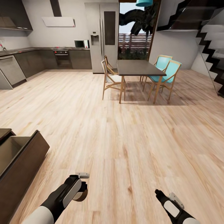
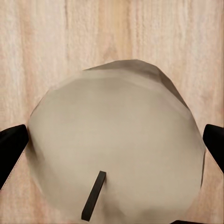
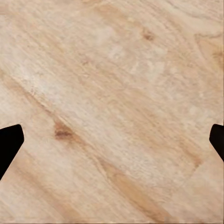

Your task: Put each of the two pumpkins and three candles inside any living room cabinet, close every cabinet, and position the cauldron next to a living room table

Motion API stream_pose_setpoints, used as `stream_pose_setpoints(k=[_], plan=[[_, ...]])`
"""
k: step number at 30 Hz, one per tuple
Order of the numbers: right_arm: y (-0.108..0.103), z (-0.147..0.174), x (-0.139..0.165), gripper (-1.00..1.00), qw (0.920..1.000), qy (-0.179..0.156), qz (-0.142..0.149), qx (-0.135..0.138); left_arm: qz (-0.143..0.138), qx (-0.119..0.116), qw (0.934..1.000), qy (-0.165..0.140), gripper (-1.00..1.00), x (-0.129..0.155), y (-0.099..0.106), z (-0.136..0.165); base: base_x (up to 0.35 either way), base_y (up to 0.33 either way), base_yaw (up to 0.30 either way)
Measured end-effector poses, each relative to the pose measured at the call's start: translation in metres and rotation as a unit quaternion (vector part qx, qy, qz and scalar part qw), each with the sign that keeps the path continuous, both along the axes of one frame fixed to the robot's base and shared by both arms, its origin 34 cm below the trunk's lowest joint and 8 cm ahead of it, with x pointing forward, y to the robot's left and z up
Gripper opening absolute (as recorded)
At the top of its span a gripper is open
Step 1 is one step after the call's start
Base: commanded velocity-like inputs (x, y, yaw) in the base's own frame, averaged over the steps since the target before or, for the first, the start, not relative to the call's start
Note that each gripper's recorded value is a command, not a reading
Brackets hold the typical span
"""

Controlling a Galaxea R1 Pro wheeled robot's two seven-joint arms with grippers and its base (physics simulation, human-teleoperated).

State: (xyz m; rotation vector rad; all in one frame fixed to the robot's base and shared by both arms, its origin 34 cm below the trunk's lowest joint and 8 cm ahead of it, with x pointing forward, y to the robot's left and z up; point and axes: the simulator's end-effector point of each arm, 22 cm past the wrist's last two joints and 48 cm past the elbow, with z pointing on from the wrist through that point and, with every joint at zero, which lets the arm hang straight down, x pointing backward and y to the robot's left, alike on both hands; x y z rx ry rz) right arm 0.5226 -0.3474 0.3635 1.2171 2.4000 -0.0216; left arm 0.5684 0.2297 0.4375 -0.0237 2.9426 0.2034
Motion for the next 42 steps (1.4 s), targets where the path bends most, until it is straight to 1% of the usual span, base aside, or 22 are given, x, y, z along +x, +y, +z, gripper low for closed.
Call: stream_pose_setpoints(k=[3, 6, 13, 20, 36, 42], plan=[[0.015, -0.005, -0.007, 1.0, 0.9992, 0.021, 0.014, 0.032, 0.0, 0.0, 1.0, 0.0, -1.0, 0.0, 0.0, 0.0, 0.333, 0.0, 0.0], [0.019, -0.007, -0.008, 1.0, 0.9987, 0.027, 0.017, 0.041, 0.0, 0.0, 1.0, 0.0, -1.0, 0.0, 0.0, 0.0, 0.333, 0.0, 0.0], [0.021, -0.007, -0.009, 1.0, 0.9985, 0.028, 0.018, 0.043, 0.001, -0.001, 1.0, 0.0, -1.0, 0.0, 0.0, 0.0, 0.334, 0.0, 0.0], [0.02, -0.007, -0.009, 1.0, 0.9985, 0.029, 0.018, 0.043, 0.004, -0.002, 0.9999, -0.009, -1.0, 0.004, -0.001, 0.001, 0.334, 0.0, 0.0], [0.022, -0.007, -0.009, 1.0, 0.9984, 0.03, 0.019, 0.045, 0.006, -0.003, 0.9999, -0.009, -1.0, 0.004, -0.001, 0.001, 0.333, -0.001, 0.0], [0.022, -0.008, -0.01, 1.0, 0.9983, 0.031, 0.019, 0.045, 0.006, -0.003, 0.9999, -0.009, -1.0, 0.004, -0.001, 0.001, 0.272, -0.14, 0.0]])
